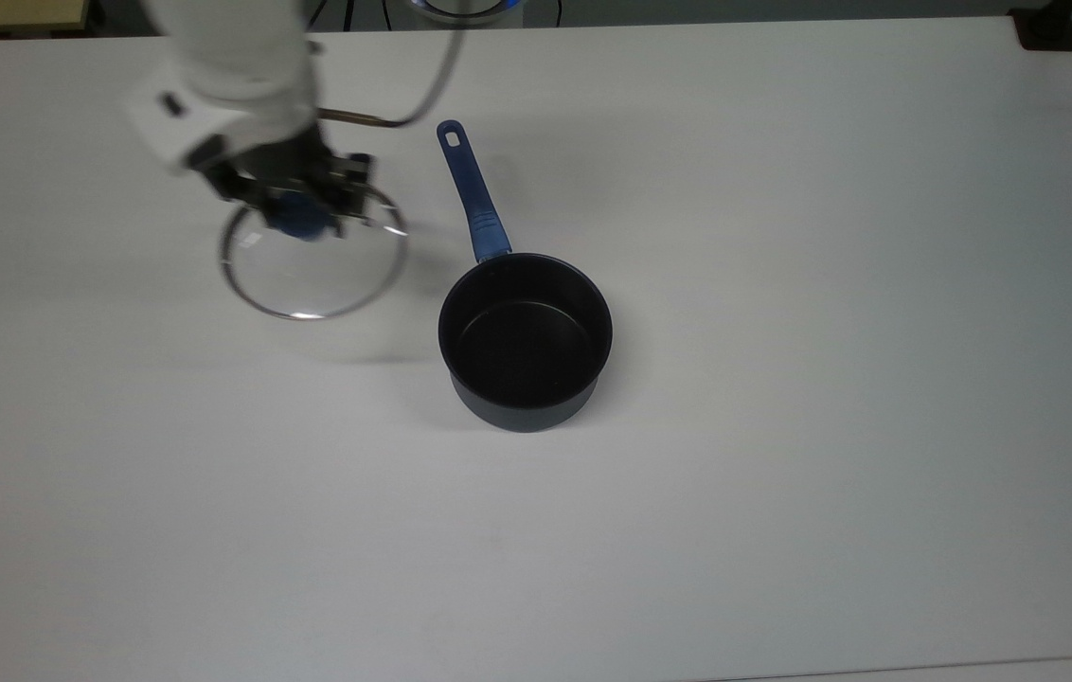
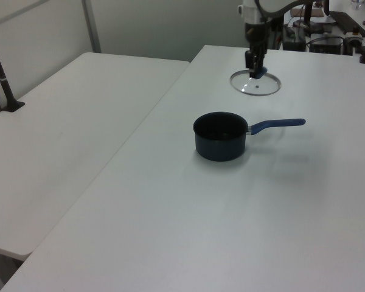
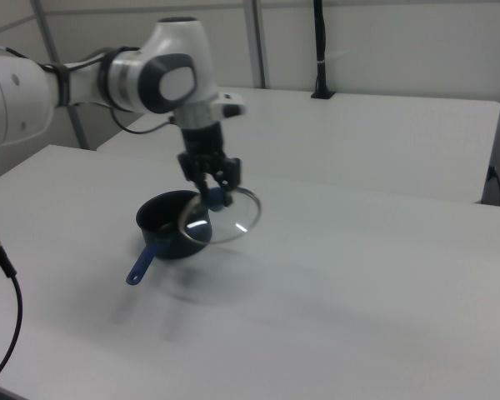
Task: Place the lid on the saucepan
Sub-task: 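Lift the lid and carry it over the saucepan's opening, then lower the lid onto the saucepan rim and settle it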
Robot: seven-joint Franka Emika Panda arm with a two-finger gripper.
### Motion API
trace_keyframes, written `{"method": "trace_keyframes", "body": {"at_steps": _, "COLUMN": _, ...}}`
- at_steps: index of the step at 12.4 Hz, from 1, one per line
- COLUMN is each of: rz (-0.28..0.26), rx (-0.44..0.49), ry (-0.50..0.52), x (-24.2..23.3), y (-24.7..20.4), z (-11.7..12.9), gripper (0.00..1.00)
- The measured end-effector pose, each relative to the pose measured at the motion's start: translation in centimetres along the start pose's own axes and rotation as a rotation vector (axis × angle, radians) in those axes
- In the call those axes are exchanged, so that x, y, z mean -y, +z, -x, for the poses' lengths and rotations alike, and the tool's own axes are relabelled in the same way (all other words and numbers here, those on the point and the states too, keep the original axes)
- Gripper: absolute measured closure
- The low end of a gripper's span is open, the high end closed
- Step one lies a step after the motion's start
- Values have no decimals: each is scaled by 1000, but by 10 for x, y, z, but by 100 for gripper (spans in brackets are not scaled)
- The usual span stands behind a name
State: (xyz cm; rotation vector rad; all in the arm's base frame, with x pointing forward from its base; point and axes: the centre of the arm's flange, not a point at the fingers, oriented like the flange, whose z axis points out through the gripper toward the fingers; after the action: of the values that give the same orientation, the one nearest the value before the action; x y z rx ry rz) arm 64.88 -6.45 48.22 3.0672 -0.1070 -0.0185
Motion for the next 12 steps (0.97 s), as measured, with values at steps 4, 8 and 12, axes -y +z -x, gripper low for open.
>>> {"method": "trace_keyframes", "body": {"at_steps": 4, "rz": 1, "rx": -9, "ry": -9, "x": 103, "y": 9, "z": -17, "gripper": 40}}
{"method": "trace_keyframes", "body": {"at_steps": 8, "rz": 10, "rx": -14, "ry": -19, "x": 173, "y": 22, "z": -26, "gripper": 40}}
{"method": "trace_keyframes", "body": {"at_steps": 12, "rz": 14, "rx": -16, "ry": -24, "x": 191, "y": 26, "z": -26, "gripper": 40}}
